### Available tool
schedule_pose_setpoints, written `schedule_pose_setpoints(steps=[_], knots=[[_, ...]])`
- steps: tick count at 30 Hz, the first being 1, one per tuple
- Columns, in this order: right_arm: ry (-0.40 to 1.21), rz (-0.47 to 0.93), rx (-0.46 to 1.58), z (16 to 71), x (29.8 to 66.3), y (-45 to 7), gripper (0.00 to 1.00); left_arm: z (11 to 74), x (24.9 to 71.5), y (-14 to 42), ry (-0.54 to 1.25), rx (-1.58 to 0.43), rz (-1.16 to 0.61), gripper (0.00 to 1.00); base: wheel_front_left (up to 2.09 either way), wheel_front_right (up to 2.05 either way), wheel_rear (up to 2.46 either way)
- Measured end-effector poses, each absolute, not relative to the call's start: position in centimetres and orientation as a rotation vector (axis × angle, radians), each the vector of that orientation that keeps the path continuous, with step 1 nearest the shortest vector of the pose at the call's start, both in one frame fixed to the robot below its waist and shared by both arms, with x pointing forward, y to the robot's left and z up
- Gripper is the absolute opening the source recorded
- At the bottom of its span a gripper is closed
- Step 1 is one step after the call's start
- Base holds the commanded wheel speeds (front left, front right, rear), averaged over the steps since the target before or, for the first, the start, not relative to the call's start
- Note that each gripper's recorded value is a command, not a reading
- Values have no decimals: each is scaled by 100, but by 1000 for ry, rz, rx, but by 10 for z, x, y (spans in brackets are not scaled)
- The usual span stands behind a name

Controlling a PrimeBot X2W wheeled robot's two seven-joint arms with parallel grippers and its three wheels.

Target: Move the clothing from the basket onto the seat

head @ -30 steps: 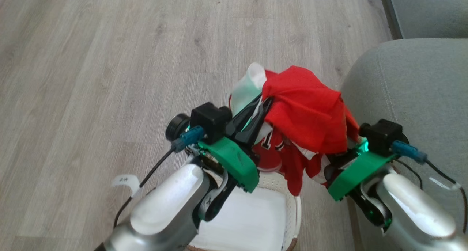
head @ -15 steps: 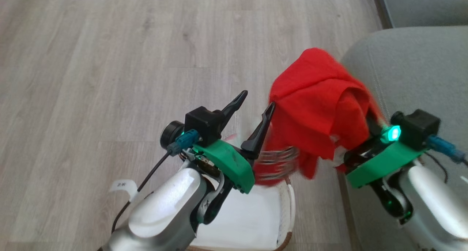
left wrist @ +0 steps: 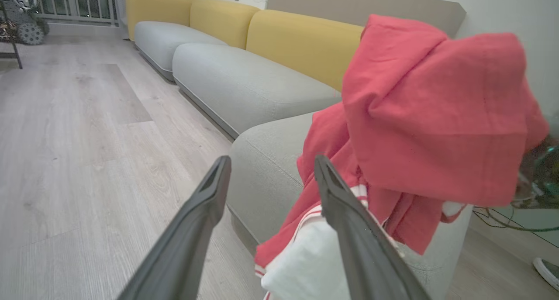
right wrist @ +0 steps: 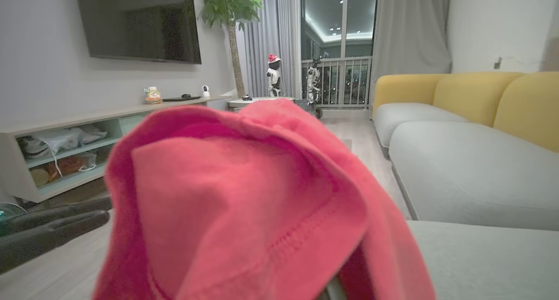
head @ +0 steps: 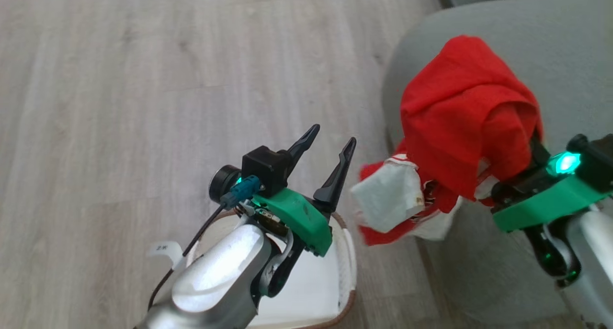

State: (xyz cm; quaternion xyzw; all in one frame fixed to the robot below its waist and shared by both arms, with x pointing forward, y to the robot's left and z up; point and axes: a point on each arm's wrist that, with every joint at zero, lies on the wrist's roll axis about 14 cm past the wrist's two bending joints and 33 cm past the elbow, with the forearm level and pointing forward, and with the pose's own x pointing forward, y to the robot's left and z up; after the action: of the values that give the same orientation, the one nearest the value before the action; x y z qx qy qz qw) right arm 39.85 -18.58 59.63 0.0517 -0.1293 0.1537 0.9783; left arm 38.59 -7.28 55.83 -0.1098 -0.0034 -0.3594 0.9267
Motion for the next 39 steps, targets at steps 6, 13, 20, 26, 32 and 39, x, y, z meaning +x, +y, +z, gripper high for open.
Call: schedule_pose_setpoints(steps=[6, 13, 20, 26, 32, 39], knots=[[-299, 177, 67, 610, 379, -235, 0, 554, 381, -105, 6, -234, -830, 100, 0, 0, 0], [-342, 71, 25, 626, 355, -272, 0, 555, 374, -137, 2, -242, -921, 100, 0, 0, 0], [-364, -7, 0, 635, 333, -295, 0, 555, 365, -162, 2, -247, -1006, 100, 0, 0, 0], [-372, -78, -21, 639, 310, -314, 0, 552, 354, -184, 7, -242, -1072, 100, 0, 0, 0], [-380, -132, -38, 644, 293, -328, 0, 555, 346, -202, -1, -243, -1134, 100, 0, 0, 0], [-375, -164, -49, 644, 286, -336, 0, 545, 342, -211, 26, -237, -1160, 100, 0, 0, 0]])
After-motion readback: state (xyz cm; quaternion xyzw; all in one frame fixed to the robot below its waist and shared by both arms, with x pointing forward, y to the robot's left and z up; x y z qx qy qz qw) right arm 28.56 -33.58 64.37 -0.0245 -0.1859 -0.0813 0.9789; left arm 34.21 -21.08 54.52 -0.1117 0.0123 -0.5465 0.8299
